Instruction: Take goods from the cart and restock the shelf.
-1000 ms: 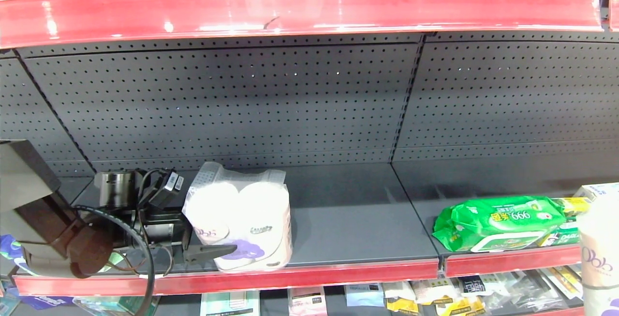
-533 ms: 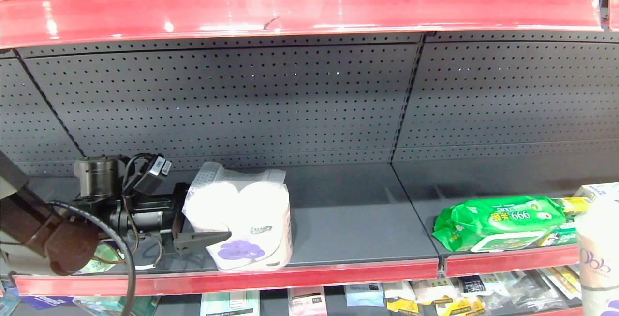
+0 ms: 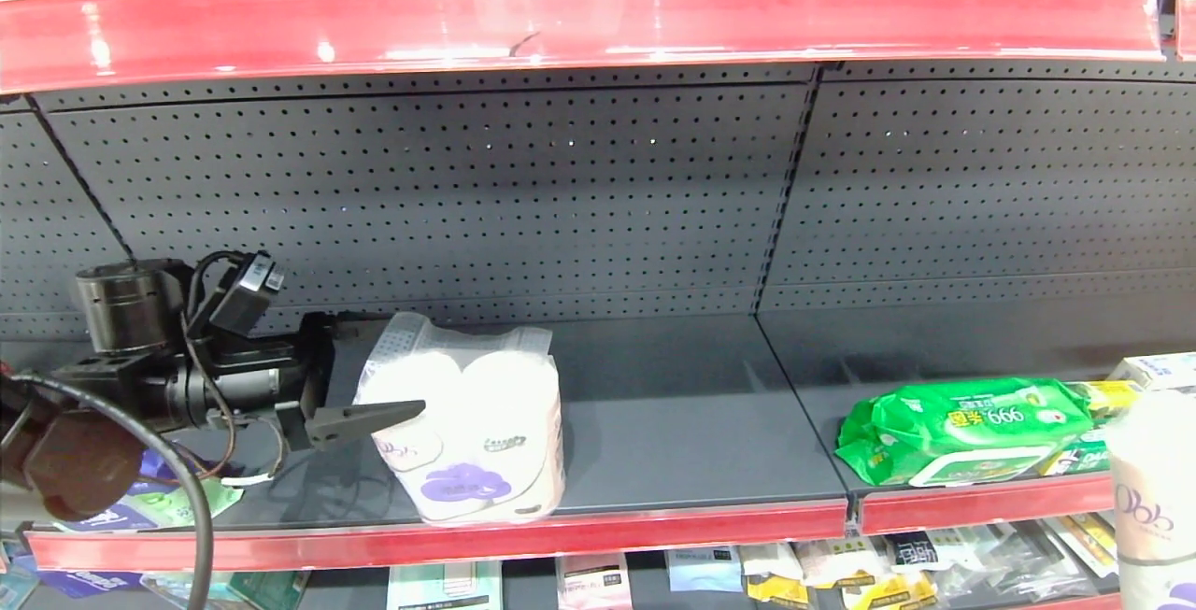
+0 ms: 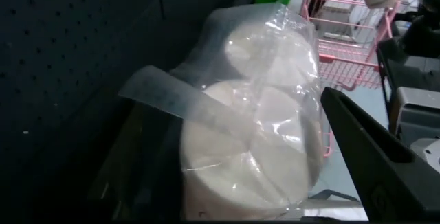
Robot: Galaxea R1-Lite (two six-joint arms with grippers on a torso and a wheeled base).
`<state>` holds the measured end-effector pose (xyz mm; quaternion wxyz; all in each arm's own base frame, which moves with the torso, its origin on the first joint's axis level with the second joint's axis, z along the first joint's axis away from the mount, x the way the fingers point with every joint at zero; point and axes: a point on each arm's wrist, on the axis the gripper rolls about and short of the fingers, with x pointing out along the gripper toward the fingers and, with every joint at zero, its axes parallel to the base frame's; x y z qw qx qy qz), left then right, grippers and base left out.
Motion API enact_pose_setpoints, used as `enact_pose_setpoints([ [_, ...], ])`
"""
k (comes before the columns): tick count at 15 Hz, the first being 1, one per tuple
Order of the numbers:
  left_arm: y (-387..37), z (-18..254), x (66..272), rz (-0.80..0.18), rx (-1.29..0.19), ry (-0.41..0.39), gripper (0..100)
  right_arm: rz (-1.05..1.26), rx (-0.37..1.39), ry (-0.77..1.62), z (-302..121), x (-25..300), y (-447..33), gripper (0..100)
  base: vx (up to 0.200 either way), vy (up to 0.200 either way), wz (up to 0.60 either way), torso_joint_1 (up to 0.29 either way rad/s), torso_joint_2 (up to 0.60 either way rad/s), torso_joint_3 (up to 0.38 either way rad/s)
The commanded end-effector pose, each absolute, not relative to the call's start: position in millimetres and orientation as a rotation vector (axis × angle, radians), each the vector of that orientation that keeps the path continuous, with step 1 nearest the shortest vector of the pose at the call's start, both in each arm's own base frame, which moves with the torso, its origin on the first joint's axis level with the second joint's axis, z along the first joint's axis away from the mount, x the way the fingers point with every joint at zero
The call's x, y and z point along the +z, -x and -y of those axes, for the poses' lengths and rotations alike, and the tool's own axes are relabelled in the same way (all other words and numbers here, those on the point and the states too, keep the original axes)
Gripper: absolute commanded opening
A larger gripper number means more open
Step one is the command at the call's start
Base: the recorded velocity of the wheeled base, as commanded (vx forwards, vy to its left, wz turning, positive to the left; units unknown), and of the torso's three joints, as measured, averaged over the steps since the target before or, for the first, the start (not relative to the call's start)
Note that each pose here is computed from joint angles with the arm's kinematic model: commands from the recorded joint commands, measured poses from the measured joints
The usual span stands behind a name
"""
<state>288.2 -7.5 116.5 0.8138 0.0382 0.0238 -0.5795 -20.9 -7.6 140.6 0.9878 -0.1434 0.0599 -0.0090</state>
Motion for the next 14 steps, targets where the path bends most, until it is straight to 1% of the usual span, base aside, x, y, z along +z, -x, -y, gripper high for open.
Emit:
enact_pose_setpoints([
  [1, -283.4, -3.3, 129.8, -0.024, -1.181, -0.089, 100, -0.129, -0.014, 0.290, 7.6, 137.1, 20.6, 0, 0.000, 0.000, 0.00, 0.000, 0.00, 0.000],
  [3, -271.2, -4.0, 146.3, -0.023, -1.166, -0.052, 100, -0.131, -0.010, 0.290, 7.6, 132.7, 21.1, 0, 0.000, 0.000, 0.00, 0.000, 0.00, 0.000],
  [4, -266.6, -3.6, 150.1, -0.026, -1.152, -0.045, 100, -0.130, -0.010, 0.290, 7.7, 130.0, 21.9, 0, 0.000, 0.000, 0.00, 0.000, 0.00, 0.000],
  [6, -265.3, -5.0, 148.5, -0.041, -1.065, -0.046, 100, -0.127, -0.008, 0.290, 7.8, 128.1, 22.6, 0, 0.000, 0.000, 0.00, 0.000, 0.00, 0.000],
  [9, -262.0, -11.3, 144.8, -0.029, -0.849, -0.083, 100, -0.122, -0.005, 0.289, 7.8, 129.1, 22.8, 0, 0.000, 0.000, 0.00, 0.000, 0.00, 0.000],
  [10, -258.2, -12.6, 142.2, -0.016, -0.725, -0.099, 100, -0.117, -0.003, 0.290, 7.9, 130.3, 23.1, 0, 0.000, 0.000, 0.00, 0.000, 0.00, 0.000],
  [11, -256.9, -13.7, 142.2, -0.006, -0.604, -0.087, 100, -0.110, -0.002, 0.289, 8.0, 131.7, 23.4, 0, 0.000, 0.000, 0.00, 0.000, 0.00, 0.000],
  [12, -257.1, -13.9, 143.1, -0.001, -0.573, -0.082, 100, -0.109, -0.001, 0.289, 8.0, 131.9, 23.4, 0, 0.000, 0.000, 0.00, 0.000, 0.00, 0.000],
  [13, -260.0, -12.8, 151.0, 0.039, -0.281, 0.019, 100, -0.092, 0.011, 0.285, 8.5, 135.8, 24.3, 0, 0.000, 0.000, 0.00, 0.000, 0.00, 0.000],
  [14, -256.7, -11.1, 156.1, 0.060, -0.165, 0.078, 100, -0.080, 0.017, 0.285, 8.8, 140.0, 24.9, 0, 0.000, 0.000, 0.00, 0.000, 0.00, 0.000],
])
